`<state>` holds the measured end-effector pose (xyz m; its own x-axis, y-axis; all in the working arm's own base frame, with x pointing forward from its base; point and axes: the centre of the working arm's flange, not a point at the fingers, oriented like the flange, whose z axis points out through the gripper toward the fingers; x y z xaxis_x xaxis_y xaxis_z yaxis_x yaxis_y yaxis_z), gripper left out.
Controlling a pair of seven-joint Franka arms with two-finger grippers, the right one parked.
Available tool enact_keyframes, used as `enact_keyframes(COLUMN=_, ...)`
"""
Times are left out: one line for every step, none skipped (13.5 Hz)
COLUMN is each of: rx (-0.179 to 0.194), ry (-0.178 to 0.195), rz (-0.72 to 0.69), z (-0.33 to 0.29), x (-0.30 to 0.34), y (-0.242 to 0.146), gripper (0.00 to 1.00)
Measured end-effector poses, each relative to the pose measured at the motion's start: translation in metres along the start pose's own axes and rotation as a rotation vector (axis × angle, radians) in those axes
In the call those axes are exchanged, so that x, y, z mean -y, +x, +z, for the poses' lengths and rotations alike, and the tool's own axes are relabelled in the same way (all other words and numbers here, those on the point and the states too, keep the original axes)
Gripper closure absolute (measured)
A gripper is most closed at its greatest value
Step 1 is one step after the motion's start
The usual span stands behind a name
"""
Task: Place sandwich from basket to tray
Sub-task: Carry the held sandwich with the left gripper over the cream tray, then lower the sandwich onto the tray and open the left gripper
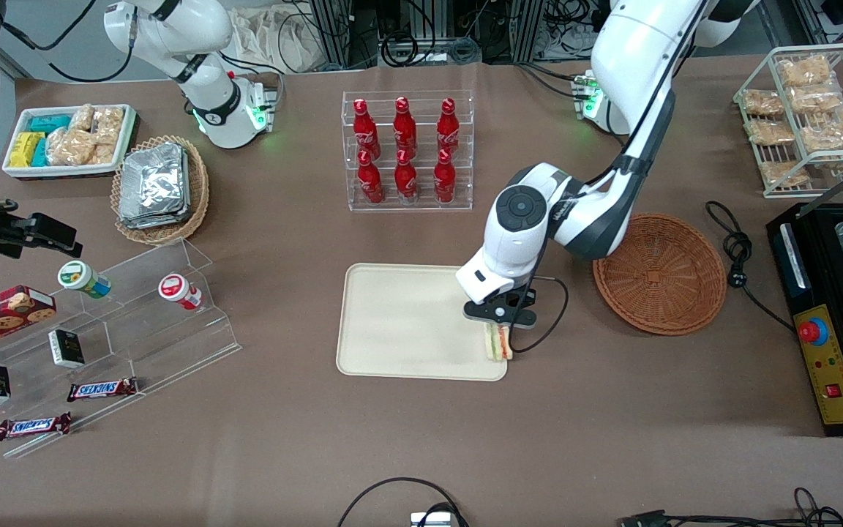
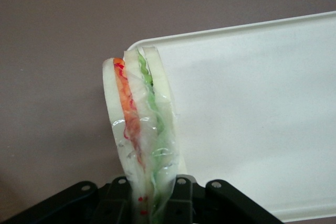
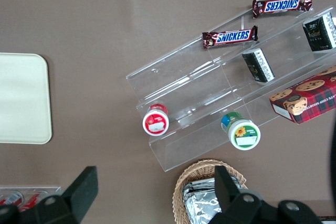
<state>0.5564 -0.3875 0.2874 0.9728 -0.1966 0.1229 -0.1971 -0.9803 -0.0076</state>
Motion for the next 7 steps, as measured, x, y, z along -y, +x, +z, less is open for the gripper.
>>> enact_keyframes(rx=-0.004, ry=-0.007, rz=0.006, z=0.007, x=-0.005, y=-0.002, gripper=0.81)
enact_keyframes(rx=-0.004, ry=-0.011, rz=0.011, z=0.014, x=-0.011, y=-0.004, gripper=0.81)
enact_keyframes(rx=0.003, ry=-0.012, rz=0.015, z=0.022, x=-0.016, y=-0.008, gripper=0.81)
enact_keyframes(rx=0.010, ry=-0.011, rz=0.018, z=0.031, x=-0.019, y=-0.010, gripper=0.81)
enact_keyframes(rx=0.014, ry=-0.012, rz=0.020, z=0.039, x=-0.021, y=-0.012, gripper=0.81)
enact_keyframes(rx=0.019, ry=-0.012, rz=0.021, z=0.045, x=-0.021, y=-0.014, gripper=0.81)
enact_keyframes(rx=0.023, ry=-0.011, rz=0.022, z=0.051, x=-0.022, y=-0.015, gripper=0.81)
